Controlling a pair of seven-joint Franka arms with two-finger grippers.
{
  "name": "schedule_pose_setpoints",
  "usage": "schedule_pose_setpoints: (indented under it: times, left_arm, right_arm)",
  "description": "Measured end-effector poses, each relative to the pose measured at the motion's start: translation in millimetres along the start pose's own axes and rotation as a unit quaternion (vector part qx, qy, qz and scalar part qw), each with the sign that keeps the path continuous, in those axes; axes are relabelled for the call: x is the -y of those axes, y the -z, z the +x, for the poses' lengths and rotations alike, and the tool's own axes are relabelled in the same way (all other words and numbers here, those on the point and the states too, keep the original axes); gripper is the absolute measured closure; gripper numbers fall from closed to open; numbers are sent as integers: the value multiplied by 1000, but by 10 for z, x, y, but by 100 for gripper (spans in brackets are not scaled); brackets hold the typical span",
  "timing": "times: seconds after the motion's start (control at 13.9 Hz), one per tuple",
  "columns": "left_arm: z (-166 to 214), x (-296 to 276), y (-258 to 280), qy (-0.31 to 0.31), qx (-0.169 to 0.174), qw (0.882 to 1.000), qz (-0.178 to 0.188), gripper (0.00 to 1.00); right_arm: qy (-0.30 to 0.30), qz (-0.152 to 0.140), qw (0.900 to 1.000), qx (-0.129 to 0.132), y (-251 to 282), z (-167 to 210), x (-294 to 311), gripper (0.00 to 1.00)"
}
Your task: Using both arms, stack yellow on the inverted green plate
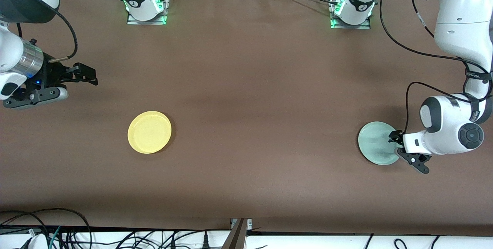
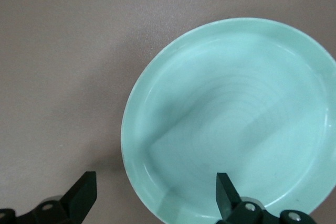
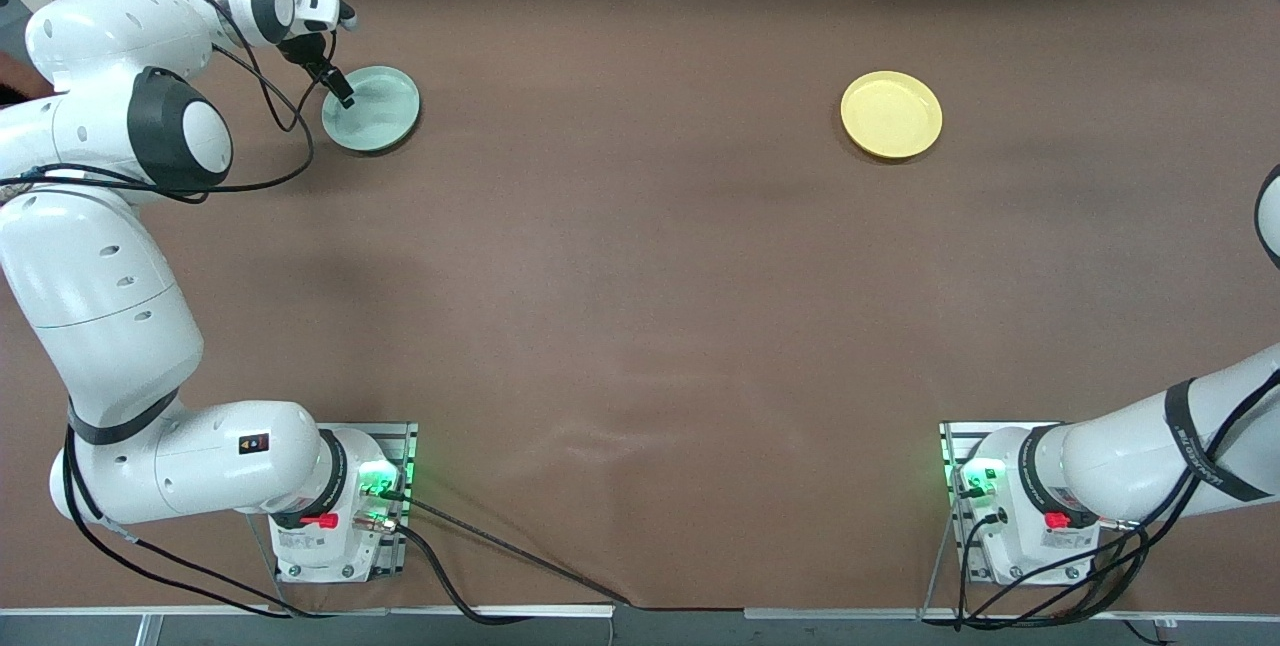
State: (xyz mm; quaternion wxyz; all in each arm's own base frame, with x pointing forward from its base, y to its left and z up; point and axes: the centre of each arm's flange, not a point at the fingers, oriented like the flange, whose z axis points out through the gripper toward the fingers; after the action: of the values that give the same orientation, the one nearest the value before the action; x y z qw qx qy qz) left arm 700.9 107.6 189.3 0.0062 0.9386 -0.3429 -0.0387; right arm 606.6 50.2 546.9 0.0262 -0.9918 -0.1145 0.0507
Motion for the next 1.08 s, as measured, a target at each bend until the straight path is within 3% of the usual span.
schedule_pose_setpoints:
  times: [0.22,0.29,0.57,0.79,0.93,1.08]
  left_arm:
    - [-7,27,-120,0,-4,1000,4,5]
    - [-17,30,-161,2,-4,1000,1,12]
    - [-59,104,-156,17,-16,1000,-4,57]
    - [6,94,-85,-8,-24,1000,-1,89]
    - [126,47,51,-27,-35,999,5,97]
    - [361,-75,262,-60,-38,997,27,97]
  right_arm:
    - [-1,5,1000,-2,-39,35,1,0]
    - [-1,7,1000,-2,-47,42,4,0]
    - [-25,25,999,-15,-32,65,-15,0]
    - [-31,29,999,-18,-31,68,-40,0]
    - [-34,29,999,-21,-43,89,-42,0]
    - [-37,28,999,-25,-62,116,-50,0]
